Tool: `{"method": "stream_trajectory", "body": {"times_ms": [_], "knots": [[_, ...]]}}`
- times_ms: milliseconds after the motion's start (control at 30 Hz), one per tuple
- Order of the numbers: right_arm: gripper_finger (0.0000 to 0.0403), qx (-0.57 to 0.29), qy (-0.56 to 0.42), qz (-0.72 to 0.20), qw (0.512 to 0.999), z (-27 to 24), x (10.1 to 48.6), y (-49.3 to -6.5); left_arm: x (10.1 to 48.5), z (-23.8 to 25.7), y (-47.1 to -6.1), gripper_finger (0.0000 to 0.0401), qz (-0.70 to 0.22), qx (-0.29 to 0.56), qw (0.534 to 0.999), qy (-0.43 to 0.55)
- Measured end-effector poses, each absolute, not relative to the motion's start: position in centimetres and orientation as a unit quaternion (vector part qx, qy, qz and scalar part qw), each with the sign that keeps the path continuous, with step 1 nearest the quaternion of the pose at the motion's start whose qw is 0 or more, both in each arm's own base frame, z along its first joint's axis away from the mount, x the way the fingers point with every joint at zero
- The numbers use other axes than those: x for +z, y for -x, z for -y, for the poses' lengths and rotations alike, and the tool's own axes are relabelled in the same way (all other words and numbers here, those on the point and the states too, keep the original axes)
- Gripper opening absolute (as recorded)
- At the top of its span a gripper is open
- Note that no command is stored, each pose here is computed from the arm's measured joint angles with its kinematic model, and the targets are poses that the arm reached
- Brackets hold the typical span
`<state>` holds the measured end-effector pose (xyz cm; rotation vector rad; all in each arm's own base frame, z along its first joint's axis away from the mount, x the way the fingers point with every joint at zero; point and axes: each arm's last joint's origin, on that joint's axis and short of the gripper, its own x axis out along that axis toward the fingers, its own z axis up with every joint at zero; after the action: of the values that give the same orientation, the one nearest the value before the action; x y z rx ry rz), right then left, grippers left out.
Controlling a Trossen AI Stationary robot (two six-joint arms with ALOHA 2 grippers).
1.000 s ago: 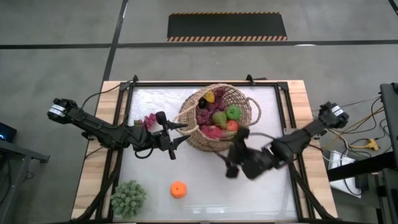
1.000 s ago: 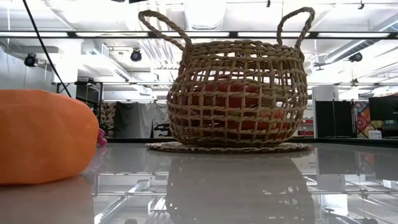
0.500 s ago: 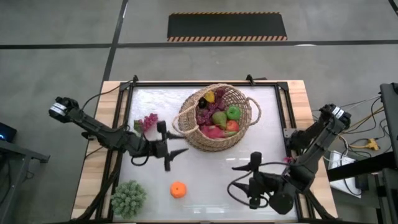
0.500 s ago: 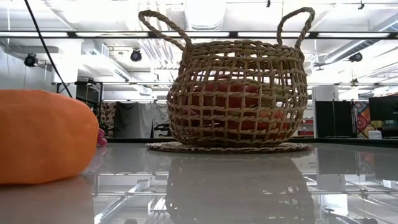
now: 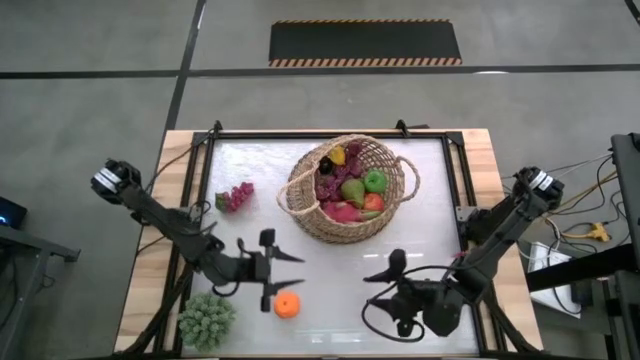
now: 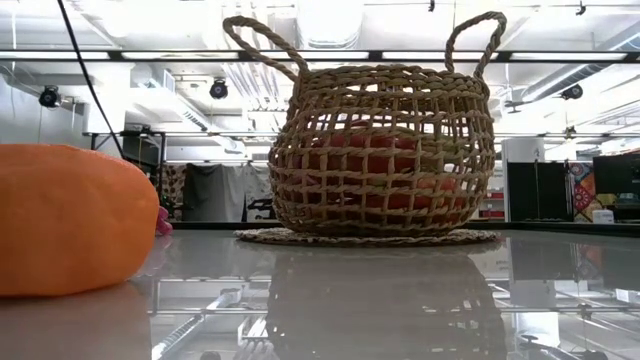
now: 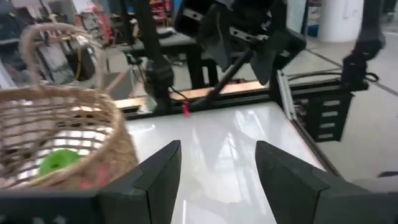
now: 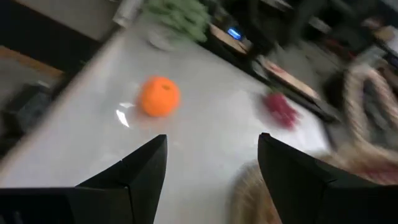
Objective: Build produce basket
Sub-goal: Put the orange into the brown basket
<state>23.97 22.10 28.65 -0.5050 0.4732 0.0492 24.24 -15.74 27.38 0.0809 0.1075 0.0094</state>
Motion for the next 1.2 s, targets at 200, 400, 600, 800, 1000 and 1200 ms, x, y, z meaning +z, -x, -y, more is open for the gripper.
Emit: {"method": "stream_trajectory", "body": {"times_ms": [200,400,600,800,1000,1200], "knots": [[0.0235,0.136,0.218,-0.214,0.943,-21.5,28.0,-25.6,27.7,18.7,-24.2,0.019,-0.131,-0.032,0.991,-0.01],[0.0238,0.124,0.18,-0.215,0.952,-20.6,26.6,-26.2,28.9,20.2,-22.8,0.0179,-0.292,-0.018,0.949,0.121],[0.0242,0.095,0.113,-0.188,0.971,-19.9,25.8,-27.3,26.0,22.4,-23.2,0.0123,-0.47,-0.06,0.87,0.138],[0.0286,0.07,0.076,-0.194,0.976,-19.5,25.2,-28.8,23.8,23.0,-23.4,0.0057,-0.549,-0.067,0.825,0.117],[0.0334,0.069,0.093,-0.202,0.972,-21.0,24.3,-31.4,21.7,22.7,-23.3,0.0012,-0.562,-0.047,0.821,0.086],[0.0348,0.059,0.091,-0.209,0.972,-22.3,23.1,-34.4,19.4,21.9,-23.2,0.0001,-0.545,0.0,0.837,0.047]]}}
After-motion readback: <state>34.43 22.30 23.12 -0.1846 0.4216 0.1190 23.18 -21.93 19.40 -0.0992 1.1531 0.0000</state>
